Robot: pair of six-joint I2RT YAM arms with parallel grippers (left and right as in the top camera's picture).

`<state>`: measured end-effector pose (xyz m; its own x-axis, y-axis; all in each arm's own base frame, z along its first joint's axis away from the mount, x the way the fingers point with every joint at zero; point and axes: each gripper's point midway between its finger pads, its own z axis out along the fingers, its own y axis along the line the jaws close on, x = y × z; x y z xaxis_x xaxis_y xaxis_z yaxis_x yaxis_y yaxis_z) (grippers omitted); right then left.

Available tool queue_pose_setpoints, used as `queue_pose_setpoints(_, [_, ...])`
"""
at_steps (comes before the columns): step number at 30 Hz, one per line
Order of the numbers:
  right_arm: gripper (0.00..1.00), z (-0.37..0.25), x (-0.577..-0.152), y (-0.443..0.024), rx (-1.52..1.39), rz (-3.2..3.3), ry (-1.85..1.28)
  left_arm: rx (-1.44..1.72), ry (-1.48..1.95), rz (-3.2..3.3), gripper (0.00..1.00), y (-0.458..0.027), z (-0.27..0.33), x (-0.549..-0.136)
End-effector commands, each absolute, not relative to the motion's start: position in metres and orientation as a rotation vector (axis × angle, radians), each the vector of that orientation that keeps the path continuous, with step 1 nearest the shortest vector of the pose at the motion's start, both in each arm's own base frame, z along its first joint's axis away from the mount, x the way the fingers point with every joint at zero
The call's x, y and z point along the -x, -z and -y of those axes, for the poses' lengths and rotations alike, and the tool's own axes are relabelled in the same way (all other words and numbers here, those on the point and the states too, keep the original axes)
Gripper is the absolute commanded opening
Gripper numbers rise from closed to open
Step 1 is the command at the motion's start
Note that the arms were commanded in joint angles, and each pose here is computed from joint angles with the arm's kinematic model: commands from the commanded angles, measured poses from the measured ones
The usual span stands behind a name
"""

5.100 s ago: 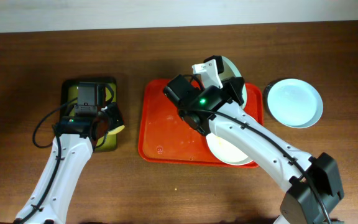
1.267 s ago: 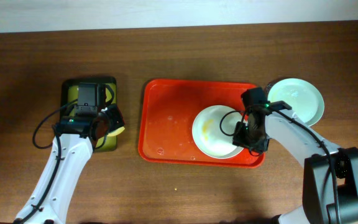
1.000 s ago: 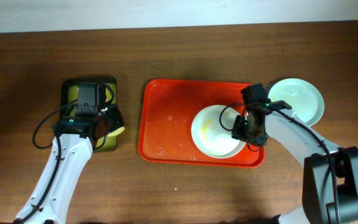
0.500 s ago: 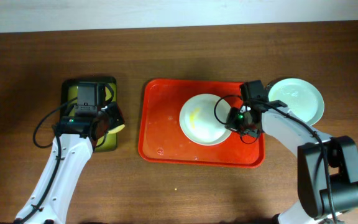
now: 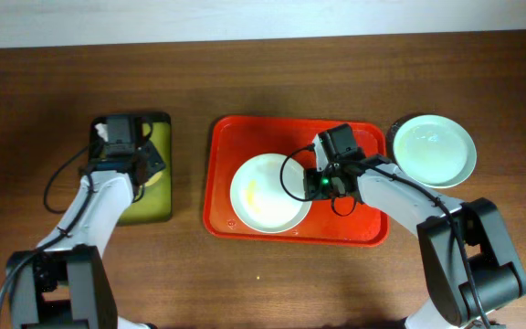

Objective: Clean dirty plates on tray and stack at the side
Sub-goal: 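Carry the sponge with the left gripper onto the white plate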

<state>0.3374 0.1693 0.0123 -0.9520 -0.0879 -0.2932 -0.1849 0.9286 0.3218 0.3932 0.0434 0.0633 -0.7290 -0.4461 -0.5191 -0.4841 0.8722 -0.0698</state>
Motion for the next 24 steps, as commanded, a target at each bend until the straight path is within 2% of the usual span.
queue_pose_setpoints(1, [0.04,-0.182,-0.327,-0.011,0.371,-2.799,-0.588,0.804,-0.123,-2.490,0.00,-0.050,-0.079,-0.389])
queue_pose_setpoints(5, [0.04,-0.187,-0.326,-0.013,0.381,-2.793,-0.636,0.810,0.051,-2.547,0.00,-0.021,-0.067,-0.397])
queue_pose_setpoints(10, [0.04,-0.187,-0.326,-0.013,0.379,-2.793,-0.637,0.814,0.058,-2.638,0.00,0.026,-0.063,-0.393])
queue_pose_setpoints(16, [0.04,-0.187,-0.329,-0.013,0.316,-2.796,-0.642,0.756,0.037,-2.694,0.00,0.041,-0.063,-0.387])
queue_pose_setpoints(19, [0.04,-0.187,-0.329,-0.014,0.168,-2.825,-0.662,0.744,0.045,-2.648,0.00,0.020,-0.064,-0.396])
queue_pose_setpoints(21, [0.04,-0.184,-0.332,-0.013,0.033,-2.841,-0.659,0.724,0.056,-2.575,0.00,-0.013,-0.065,-0.404])
queue_pose_setpoints(24, [0.04,-0.185,-0.334,-0.014,0.034,-2.831,-0.663,0.667,0.108,-2.468,0.00,-0.074,-0.055,-0.407])
